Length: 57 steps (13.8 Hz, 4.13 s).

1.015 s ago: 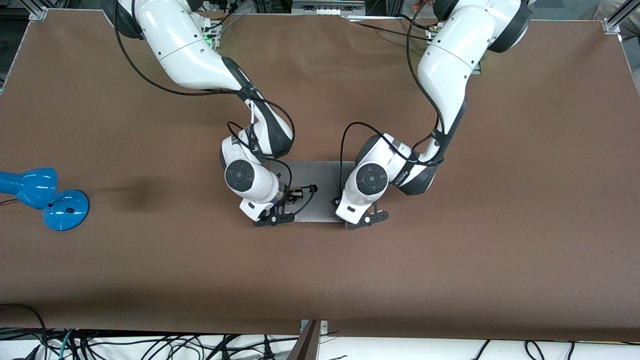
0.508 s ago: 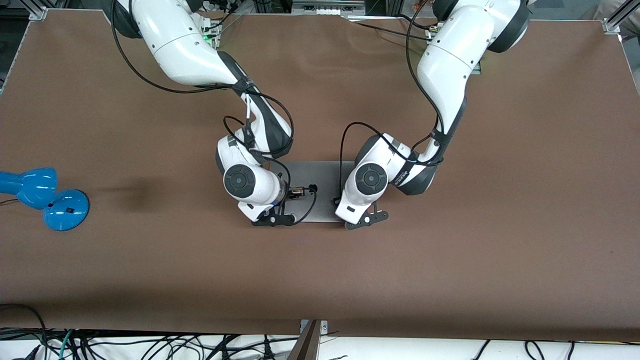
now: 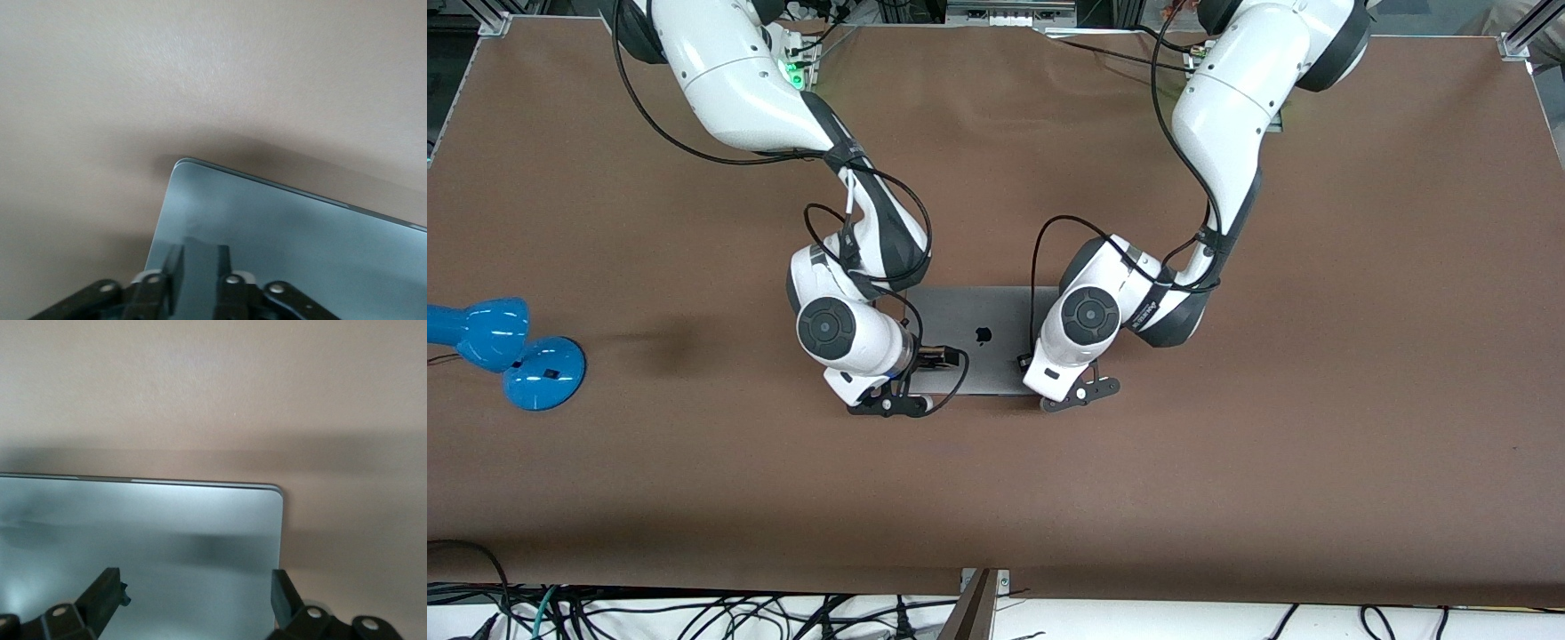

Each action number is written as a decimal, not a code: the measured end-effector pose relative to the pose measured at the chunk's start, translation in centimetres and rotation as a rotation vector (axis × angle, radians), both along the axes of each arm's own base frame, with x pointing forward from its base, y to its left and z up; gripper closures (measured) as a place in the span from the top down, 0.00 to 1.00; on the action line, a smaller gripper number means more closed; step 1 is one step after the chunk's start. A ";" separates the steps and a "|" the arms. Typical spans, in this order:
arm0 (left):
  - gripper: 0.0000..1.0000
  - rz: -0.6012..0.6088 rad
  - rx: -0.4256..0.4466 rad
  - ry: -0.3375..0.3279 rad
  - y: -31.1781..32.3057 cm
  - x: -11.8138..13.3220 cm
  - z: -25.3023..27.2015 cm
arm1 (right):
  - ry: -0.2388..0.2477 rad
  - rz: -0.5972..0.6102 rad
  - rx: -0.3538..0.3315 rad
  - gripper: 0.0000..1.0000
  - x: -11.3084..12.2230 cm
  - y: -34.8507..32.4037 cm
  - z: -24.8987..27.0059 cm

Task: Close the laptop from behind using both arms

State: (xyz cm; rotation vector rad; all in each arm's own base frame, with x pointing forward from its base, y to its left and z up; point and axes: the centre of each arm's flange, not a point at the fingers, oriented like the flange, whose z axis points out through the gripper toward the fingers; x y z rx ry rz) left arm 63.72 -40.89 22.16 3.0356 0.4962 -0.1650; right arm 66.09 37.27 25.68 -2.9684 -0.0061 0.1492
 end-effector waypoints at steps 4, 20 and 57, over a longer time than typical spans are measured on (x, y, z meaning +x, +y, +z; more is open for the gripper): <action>0.72 -0.079 0.019 0.019 0.7 -0.2 4.3 | 0.047 -0.013 -0.043 1.00 0.5 -2.8 4.6; 1.00 -0.163 0.044 -0.111 13.7 -10.4 26.8 | 0.048 -0.155 -0.116 1.00 -0.3 -19.0 28.9; 1.00 -0.289 0.075 -0.083 36.6 -11.1 39.6 | -0.004 -0.026 -0.173 1.00 -5.8 -36.2 38.4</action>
